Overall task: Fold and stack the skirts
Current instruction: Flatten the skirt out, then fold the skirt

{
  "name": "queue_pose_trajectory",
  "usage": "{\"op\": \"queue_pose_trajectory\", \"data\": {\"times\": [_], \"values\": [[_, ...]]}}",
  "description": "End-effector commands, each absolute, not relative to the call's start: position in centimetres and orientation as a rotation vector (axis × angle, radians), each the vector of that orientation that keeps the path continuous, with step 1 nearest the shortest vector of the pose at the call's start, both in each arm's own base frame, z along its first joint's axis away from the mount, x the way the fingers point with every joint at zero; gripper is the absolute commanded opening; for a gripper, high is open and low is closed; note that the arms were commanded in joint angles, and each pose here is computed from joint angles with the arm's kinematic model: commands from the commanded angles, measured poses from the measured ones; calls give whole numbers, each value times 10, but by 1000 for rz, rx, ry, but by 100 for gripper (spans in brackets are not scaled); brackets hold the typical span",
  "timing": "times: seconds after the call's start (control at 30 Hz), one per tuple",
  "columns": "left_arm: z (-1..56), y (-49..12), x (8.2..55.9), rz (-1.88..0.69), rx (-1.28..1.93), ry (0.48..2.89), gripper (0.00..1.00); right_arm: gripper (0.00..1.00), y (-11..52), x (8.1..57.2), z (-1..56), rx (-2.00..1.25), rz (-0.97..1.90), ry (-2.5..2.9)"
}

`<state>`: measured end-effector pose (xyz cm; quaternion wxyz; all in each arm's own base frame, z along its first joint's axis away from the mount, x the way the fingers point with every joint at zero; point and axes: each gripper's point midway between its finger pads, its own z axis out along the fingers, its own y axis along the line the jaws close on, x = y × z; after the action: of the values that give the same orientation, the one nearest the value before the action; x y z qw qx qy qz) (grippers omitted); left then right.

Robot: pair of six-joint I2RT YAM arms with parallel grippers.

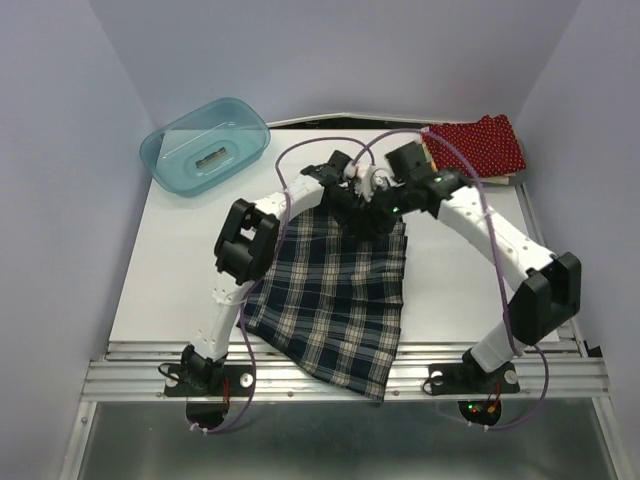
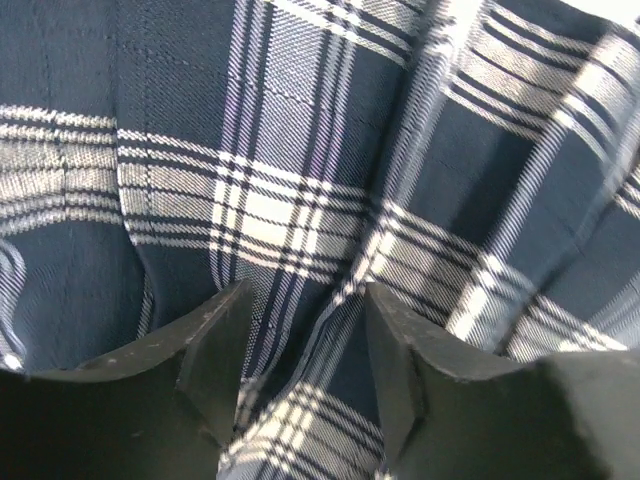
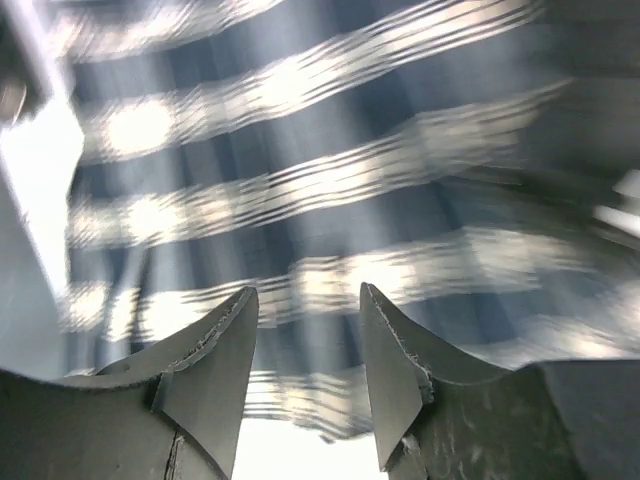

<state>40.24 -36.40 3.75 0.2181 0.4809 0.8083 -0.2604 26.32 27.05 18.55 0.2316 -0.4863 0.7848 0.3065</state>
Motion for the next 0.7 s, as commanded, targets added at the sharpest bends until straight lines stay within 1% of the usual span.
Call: {"op": "queue_pose_trajectory", "data": {"times": [0.0,0.07,0.1,0.17,0.2,0.23,0.27,0.3,0.37,0.4,0.43,0.47,0.53,0.67], "values": [[129,-329,401,-749,1279,2114,61,51,211,346,268,-1031,670,1982],[152,-311,413,-715,1218,2093,61,53,182,383,296,-937,574,1928],[176,-304,416,-688,1195,2047,62,55,177,392,300,-934,548,1917],[199,-284,428,-619,1171,1996,64,62,171,409,298,-976,457,1899],[207,-278,430,-591,1185,1973,65,68,169,417,292,-990,421,1900],[211,-270,427,-564,1213,1975,66,75,164,432,277,-1013,361,1916],[211,-262,427,-532,1244,1971,67,79,162,440,269,-1020,331,1923],[208,-254,427,-489,1320,1954,67,85,159,457,250,-1045,281,1937],[202,-241,433,-435,1362,1951,67,92,158,474,232,-1056,255,1956],[196,-237,438,-421,1358,1962,68,95,159,487,233,-1064,230,1930],[192,-233,440,-409,1360,1969,67,96,161,495,227,-1065,231,1933],[185,-228,444,-385,1356,1988,68,98,164,506,206,-1067,241,1961],[178,-219,454,-355,1342,1992,67,99,169,529,193,-1065,234,1939],[165,-209,464,-351,1319,2020,68,100,178,559,182,-1082,210,1856]]}}
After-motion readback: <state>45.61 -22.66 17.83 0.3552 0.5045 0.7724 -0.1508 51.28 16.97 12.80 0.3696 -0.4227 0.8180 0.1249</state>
